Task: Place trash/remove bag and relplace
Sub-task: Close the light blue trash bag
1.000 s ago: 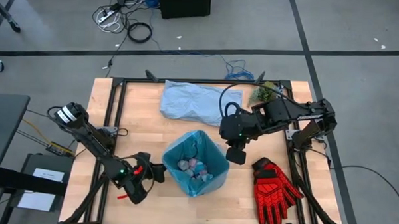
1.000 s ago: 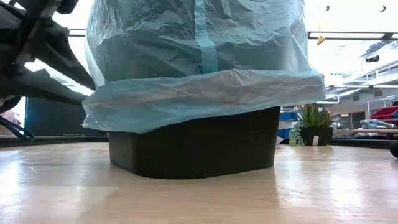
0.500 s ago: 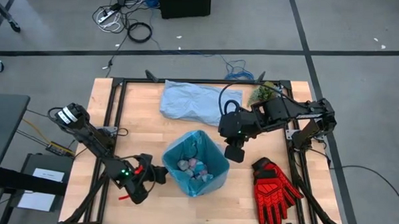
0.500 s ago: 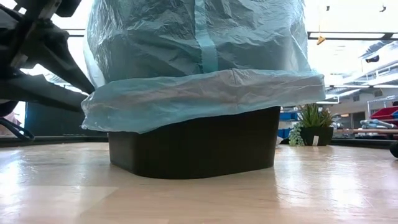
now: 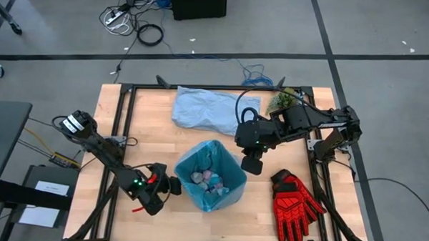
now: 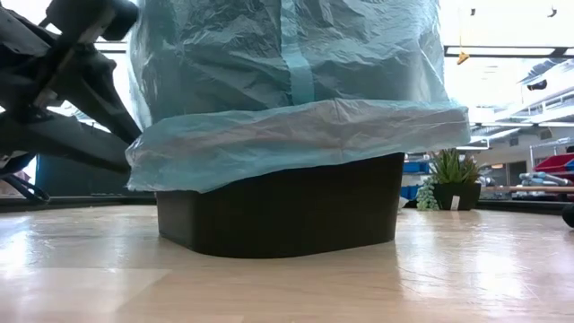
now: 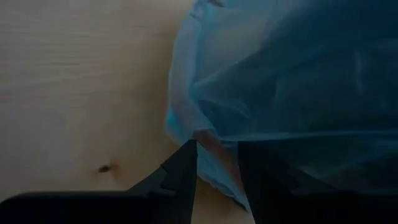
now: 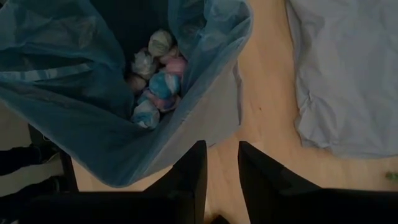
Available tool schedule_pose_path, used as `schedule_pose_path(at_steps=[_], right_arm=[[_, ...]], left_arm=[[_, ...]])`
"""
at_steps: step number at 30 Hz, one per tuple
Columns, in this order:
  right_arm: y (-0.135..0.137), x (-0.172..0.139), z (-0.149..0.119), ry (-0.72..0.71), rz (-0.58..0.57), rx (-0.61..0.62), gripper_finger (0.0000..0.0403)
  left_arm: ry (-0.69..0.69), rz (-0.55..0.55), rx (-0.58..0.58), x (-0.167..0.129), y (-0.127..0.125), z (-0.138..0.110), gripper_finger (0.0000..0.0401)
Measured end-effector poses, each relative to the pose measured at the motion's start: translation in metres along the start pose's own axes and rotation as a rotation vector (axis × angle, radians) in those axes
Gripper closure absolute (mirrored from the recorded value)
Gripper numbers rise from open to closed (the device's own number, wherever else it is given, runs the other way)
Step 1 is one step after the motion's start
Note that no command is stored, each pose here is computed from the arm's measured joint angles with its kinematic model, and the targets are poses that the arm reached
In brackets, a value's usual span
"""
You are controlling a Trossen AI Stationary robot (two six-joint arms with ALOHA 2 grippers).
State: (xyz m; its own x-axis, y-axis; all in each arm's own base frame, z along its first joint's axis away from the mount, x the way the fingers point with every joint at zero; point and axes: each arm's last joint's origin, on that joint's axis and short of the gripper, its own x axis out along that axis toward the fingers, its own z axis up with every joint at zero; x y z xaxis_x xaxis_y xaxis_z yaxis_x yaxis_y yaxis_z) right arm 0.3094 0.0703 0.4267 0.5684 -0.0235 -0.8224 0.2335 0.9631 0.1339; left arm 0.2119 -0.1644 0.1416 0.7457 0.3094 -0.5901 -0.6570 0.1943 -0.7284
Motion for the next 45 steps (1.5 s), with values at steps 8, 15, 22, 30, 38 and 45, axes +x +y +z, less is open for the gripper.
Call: schedule_pose_path(at_steps=[8, 15, 22, 30, 38, 45], right_arm=[[0.0, 0.0, 0.0, 0.003, 0.004, 0.006, 0.0327], [0.0, 0.0, -0.001, 0.006, 0.002, 0.006, 0.0328], [0.0, 0.0, -0.001, 0.012, -0.001, 0.005, 0.0328], [-0.004, 0.0, -0.006, 0.062, -0.044, -0.001, 0.0333], [-0.001, -0.001, -0.007, 0.064, -0.033, -0.011, 0.0369], [0.023, -0.004, -0.005, 0.016, 0.19, -0.076, 0.0401]], left_arm=[[0.02, 0.01, -0.014, 0.009, 0.001, -0.004, 0.0277], [0.013, 0.023, 0.011, 0.009, 0.002, -0.003, 0.0369], [0.025, 0.015, 0.033, 0.007, 0.002, -0.004, 0.0397], [0.113, -0.059, 0.063, -0.03, -0.011, -0.012, 0.0399], [0.17, -0.065, 0.148, -0.079, -0.03, -0.002, 0.04], [0.172, -0.053, 0.228, -0.113, -0.056, 0.008, 0.04]])
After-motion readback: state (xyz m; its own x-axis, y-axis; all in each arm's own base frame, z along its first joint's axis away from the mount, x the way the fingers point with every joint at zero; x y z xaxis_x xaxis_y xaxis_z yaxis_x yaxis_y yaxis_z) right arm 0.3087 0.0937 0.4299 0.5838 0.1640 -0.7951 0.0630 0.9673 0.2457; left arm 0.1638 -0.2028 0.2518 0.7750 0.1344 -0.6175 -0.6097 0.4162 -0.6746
